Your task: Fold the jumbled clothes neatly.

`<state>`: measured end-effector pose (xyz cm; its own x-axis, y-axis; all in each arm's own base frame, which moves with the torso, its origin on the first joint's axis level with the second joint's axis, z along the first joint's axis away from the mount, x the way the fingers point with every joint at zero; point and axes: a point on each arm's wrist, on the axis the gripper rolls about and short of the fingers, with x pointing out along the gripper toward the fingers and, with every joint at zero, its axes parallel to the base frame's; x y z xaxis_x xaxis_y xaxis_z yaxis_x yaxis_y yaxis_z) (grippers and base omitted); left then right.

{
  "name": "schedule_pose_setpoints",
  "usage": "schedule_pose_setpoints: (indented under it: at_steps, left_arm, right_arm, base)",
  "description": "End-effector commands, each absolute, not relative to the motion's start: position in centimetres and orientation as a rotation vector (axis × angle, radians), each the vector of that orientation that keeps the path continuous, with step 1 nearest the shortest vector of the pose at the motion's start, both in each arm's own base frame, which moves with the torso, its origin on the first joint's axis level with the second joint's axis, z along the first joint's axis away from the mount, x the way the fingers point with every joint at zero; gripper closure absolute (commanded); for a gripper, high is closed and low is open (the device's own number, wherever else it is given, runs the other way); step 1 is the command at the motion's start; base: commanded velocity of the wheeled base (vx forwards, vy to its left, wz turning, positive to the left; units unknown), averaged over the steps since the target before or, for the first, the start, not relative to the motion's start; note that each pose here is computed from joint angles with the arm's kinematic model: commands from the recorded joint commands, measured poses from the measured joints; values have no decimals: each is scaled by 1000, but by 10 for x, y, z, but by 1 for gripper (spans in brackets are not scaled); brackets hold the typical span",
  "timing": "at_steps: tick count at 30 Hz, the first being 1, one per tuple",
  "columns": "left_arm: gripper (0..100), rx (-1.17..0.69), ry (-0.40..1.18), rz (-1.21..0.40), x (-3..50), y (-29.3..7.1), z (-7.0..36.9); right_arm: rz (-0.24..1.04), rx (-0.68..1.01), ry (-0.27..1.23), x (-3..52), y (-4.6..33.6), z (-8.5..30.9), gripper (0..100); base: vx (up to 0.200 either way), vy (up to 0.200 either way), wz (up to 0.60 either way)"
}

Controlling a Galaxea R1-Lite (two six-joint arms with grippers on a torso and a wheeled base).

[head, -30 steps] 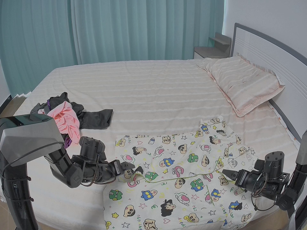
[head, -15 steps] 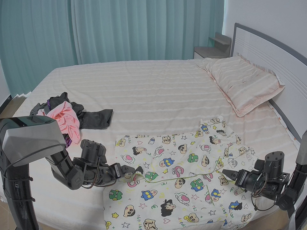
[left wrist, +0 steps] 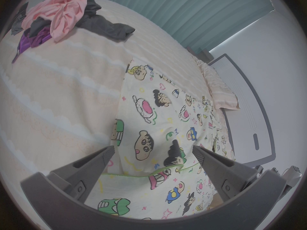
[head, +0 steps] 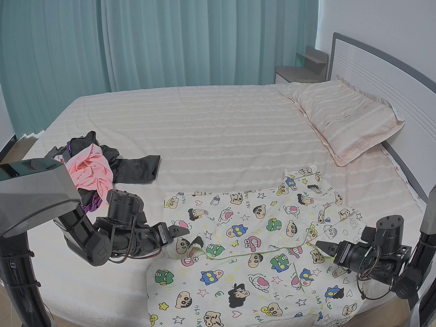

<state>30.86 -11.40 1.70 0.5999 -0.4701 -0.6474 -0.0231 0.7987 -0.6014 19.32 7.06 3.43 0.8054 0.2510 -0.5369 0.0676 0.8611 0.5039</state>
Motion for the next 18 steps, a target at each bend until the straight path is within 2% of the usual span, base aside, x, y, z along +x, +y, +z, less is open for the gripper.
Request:
schedule_pose_setpoints:
  at_steps: [1, 10, 18]
  left_arm:
    - [0, -613, 868, -296, 306, -114, 30]
    - [0, -585, 953, -276, 309, -121, -5]
    - [0, -579, 959, -281, 310, -124, -11]
  right_arm:
    - [99, 529, 647, 190, 69, 33, 0]
    - [97, 528, 648, 189, 69, 33, 0]
    - [100, 529, 646, 190, 70, 33, 0]
  base:
    - [0, 0, 0]
    - [0, 0, 0]
    - [0, 0, 0]
